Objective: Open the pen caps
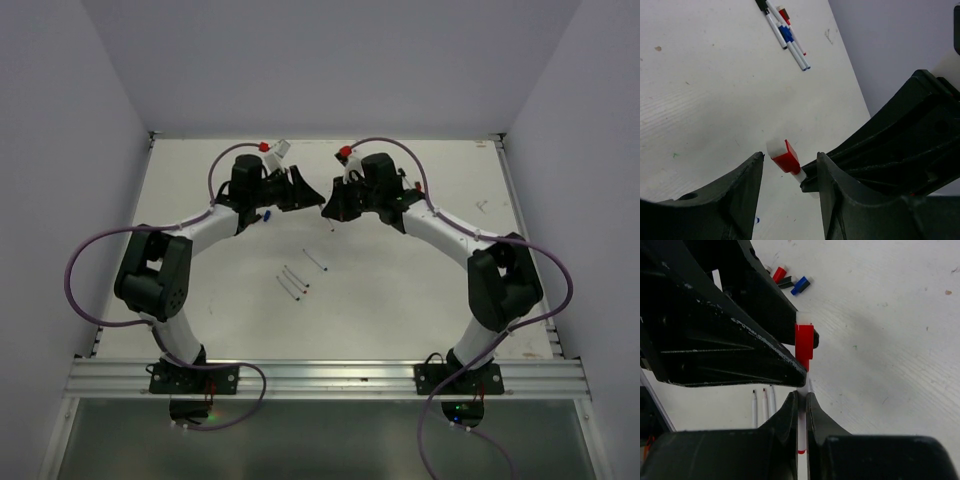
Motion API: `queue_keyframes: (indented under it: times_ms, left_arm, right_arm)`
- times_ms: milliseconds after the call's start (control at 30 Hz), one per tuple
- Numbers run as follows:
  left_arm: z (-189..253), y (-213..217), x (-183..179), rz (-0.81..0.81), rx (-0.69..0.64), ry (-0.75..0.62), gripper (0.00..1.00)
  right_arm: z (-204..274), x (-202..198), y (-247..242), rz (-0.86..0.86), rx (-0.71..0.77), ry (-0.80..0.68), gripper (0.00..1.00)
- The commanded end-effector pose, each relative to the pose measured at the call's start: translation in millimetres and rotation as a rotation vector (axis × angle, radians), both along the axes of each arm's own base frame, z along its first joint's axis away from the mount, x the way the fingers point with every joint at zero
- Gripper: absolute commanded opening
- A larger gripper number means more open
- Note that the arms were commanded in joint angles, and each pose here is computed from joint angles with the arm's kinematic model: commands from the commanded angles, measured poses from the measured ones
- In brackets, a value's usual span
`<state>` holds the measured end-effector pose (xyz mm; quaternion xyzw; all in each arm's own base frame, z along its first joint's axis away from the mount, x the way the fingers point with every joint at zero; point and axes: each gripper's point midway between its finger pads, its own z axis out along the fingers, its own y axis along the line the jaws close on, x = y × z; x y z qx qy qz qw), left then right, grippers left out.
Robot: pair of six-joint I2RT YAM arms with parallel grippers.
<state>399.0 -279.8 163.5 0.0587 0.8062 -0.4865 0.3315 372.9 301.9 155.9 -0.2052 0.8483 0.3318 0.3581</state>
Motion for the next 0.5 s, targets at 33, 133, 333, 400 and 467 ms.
queue_keyframes:
  times_ms: [33, 133, 333, 400, 467]
  left_arm:
    - [32.7, -3.2, -4.1, -0.026, -0.093, -0.054, 0.50]
    - [32.4, -3.1, -3.8, -0.019, -0.098, -0.048, 0.50]
    - [32.7, -4.2, -4.0, -0.017, -0.116, -0.039, 0.47]
    - [32.8, -4.6, -5.2, -0.022, -0.121, -0.039, 0.42]
    - [33.0, -4.9, -6.1, -0.026, -0.127, -0.041, 0.34]
  right_arm:
    - [28.7, -5.6, 11.1, 0.025, 0.098, -0.022, 0.00]
    - [30.0, -8.3, 13.6, 0.029, 0.097, -0.025, 0.00]
    - [23.5, -12.1, 14.8, 0.032, 0.081, -0.020, 0.00]
    - [21.8, -11.5, 14.6, 0.024, 0.076, -0.024, 0.00]
    - [21.1, -10.2, 14.7, 0.017, 0.077, -0.029, 0.00]
